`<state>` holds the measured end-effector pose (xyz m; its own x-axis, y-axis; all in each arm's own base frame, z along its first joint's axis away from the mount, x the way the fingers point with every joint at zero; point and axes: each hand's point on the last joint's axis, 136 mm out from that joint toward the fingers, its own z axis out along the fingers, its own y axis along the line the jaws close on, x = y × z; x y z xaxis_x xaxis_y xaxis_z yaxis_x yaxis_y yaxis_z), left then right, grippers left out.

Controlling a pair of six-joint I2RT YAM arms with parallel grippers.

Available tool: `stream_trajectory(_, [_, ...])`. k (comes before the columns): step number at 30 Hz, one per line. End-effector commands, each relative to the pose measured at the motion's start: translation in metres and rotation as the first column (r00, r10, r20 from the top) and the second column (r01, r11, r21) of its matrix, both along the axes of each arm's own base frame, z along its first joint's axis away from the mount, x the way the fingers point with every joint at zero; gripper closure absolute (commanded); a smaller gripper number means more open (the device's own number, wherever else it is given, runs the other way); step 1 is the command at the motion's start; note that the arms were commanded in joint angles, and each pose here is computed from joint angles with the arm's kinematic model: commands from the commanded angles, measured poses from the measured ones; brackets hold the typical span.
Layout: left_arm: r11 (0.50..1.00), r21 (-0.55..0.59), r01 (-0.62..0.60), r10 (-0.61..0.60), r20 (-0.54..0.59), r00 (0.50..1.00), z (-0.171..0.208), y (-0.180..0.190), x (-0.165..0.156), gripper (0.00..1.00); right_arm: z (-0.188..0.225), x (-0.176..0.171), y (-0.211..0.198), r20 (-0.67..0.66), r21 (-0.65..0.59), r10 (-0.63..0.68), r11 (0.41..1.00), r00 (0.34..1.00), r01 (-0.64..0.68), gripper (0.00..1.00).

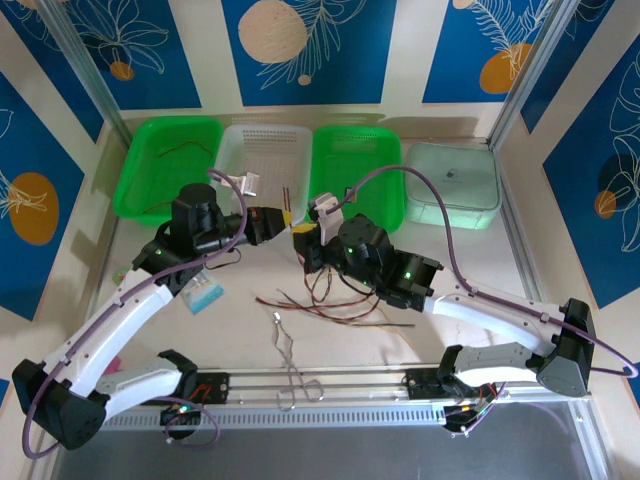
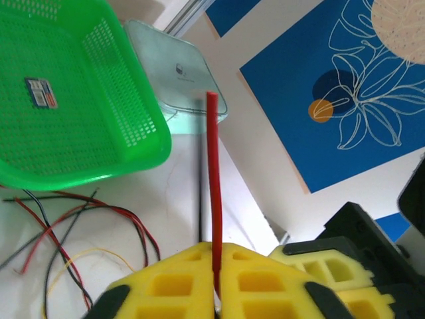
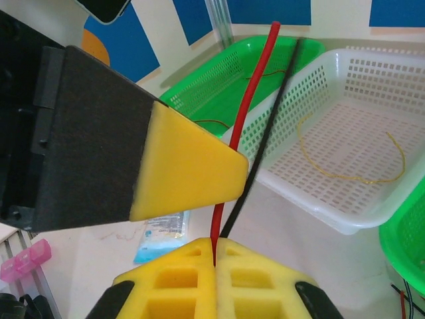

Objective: Untangle the cables

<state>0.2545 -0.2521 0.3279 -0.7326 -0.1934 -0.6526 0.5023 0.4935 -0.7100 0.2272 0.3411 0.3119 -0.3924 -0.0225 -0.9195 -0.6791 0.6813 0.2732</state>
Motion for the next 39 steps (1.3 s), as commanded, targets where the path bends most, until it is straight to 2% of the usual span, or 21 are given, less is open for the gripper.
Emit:
stream_trajectory(1, [1.0, 0.015, -0.01, 0.01, 0.017, 1.0, -0.001, 0.002, -0.001, 1.0, 0.024, -0.003, 0.004, 0.037, 0.036, 0.027, 0.999, 0.999, -0.028, 0.98])
stream_trajectory(3, [1.0, 0.019, -0.009, 0.008, 0.021, 1.0, -0.001, 0.002, -0.001, 1.0, 0.024, -0.004, 0.004, 0.035, 0.031, 0.033, 0.999, 0.999, -0.034, 0.94])
stream_trajectory(6, [1.0, 0.019, 0.011, -0.012, 0.03, 0.999, 0.001, 0.001, -0.003, 1.0, 0.026, -0.003, -0.003, 0.017, 0.036, 0.025, 0.999, 1.0, -0.026, 0.69])
stream_trajectory(11, [0.995, -0.009, 0.103, -0.102, 0.073, 0.992, 0.005, -0.009, -0.012, 1.0, 0.037, 0.005, -0.031, -0.083, 0.185, 0.016, 0.983, 0.996, -0.001, 0.58])
stream_trajectory(17, [0.961, 0.023, 0.275, -0.276, 0.14, 0.951, 0.004, -0.023, -0.027, 1.0, 0.051, 0.013, -0.06, -0.201, 0.323, 0.044, 0.946, 0.979, 0.024, 0.56])
stream_trajectory(20, [0.944, 0.021, 0.33, -0.326, 0.24, 0.915, 0.011, -0.026, -0.033, 1.0, 0.057, 0.011, -0.069, -0.201, 0.344, 0.051, 0.939, 0.978, 0.022, 0.56])
stream_trajectory(24, [0.939, 0.071, 0.338, -0.34, 0.353, 0.872, 0.008, -0.027, -0.028, 1.0, 0.064, 0.007, -0.076, -0.171, 0.357, 0.053, 0.934, 0.984, 0.011, 0.56])
stream_trajectory(30, [0.913, 0.118, 0.392, -0.392, 0.521, 0.758, 0.011, -0.032, -0.033, 1.0, 0.065, 0.003, -0.078, -0.186, 0.394, 0.114, 0.919, 0.976, -0.032, 0.57])
stream_trajectory(39, [0.897, 0.181, 0.402, -0.424, 0.606, 0.673, 0.013, -0.031, -0.039, 1.0, 0.052, 0.01, -0.071, -0.318, 0.463, 0.24, 0.883, 0.917, -0.07, 0.57])
